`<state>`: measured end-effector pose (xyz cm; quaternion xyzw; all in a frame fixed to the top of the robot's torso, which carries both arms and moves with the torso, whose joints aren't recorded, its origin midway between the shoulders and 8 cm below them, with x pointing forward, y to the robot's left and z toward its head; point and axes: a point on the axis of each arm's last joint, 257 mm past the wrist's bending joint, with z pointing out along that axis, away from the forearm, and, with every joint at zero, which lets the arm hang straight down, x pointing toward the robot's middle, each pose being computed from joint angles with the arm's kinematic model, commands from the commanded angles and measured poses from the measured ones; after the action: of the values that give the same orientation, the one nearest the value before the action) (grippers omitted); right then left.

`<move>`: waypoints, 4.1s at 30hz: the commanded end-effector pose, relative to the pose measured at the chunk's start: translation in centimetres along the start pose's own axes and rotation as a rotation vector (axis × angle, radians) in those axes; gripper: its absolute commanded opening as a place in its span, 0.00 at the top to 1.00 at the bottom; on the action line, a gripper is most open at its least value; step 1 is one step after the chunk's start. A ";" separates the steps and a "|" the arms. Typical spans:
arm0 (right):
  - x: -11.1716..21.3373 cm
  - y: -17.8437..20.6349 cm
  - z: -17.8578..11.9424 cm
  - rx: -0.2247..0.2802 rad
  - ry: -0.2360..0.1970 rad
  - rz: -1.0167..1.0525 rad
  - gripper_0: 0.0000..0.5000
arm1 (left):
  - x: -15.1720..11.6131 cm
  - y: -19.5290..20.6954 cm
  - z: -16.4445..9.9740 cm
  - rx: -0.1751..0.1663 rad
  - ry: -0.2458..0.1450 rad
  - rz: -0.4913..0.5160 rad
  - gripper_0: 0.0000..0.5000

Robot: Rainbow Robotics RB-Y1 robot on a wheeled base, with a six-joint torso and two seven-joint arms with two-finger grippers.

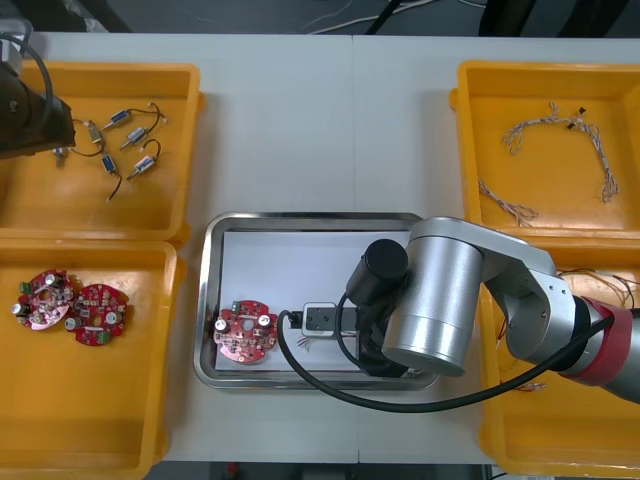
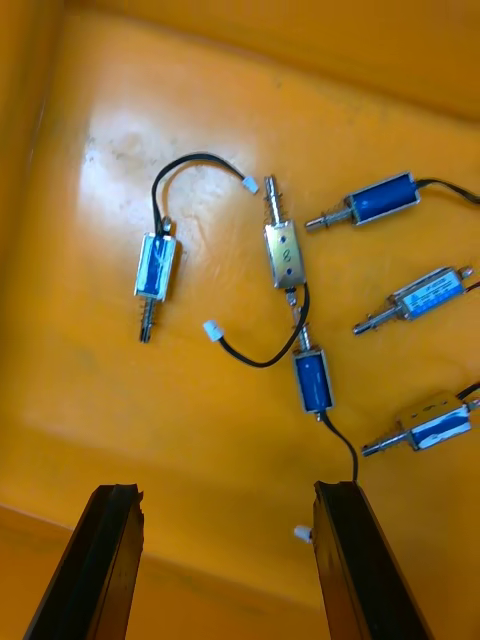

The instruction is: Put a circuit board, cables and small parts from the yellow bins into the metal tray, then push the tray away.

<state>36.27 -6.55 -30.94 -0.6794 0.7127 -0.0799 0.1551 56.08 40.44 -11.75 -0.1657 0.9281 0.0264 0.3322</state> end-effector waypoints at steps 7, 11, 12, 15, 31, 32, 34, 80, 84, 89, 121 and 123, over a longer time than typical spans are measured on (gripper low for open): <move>-2.4 -1.2 -2.0 0.029 -0.058 -0.064 0.06 | -4.3 -3.0 -1.4 0.067 -0.111 0.039 0.00; -2.1 -1.7 -3.2 0.028 -0.053 -0.046 0.06 | -4.2 -4.0 -0.8 0.089 -0.111 0.025 0.00; -2.1 -1.8 -3.6 0.029 -0.052 -0.044 0.06 | -4.2 -4.1 -0.6 0.090 -0.113 0.023 0.00; -1.9 -2.2 -4.8 0.027 -0.050 -0.029 0.06 | -4.3 -4.6 -0.1 0.100 -0.122 0.013 0.00; 0.7 -6.2 -11.8 0.003 -0.088 0.272 0.06 | -3.3 -5.4 3.3 0.117 -0.109 -0.024 0.00; 1.0 -6.5 -12.0 0.006 -0.088 0.297 0.06 | -3.3 -5.5 3.5 0.118 -0.109 -0.025 0.00; 1.8 -7.1 -12.5 0.014 -0.079 0.350 0.06 | -3.3 -5.6 3.8 0.118 -0.115 -0.025 0.00; 22.3 -17.6 -22.0 0.213 -0.175 1.460 0.06 | 0.7 -6.3 7.5 0.065 -0.028 -0.058 0.02; 24.4 -18.2 -22.0 0.257 -0.141 1.499 0.06 | 0.7 -6.2 7.5 0.063 -0.028 -0.059 0.02; 26.5 -18.5 -21.7 0.270 -0.106 1.541 0.06 | 0.7 -6.1 7.5 0.058 -0.030 -0.060 0.07; 23.9 -24.0 -13.4 0.213 -0.050 1.112 0.06 | 0.2 -4.1 6.1 0.016 -0.018 -0.060 1.00; 23.8 -24.0 -12.9 0.220 -0.044 1.100 0.06 | 0.3 -3.8 5.4 0.009 -0.005 -0.060 1.00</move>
<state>52.95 -32.07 -15.78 -0.1576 0.9575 -0.0104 0.2412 59.77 37.22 -20.18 -0.1649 0.9358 0.0168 0.3112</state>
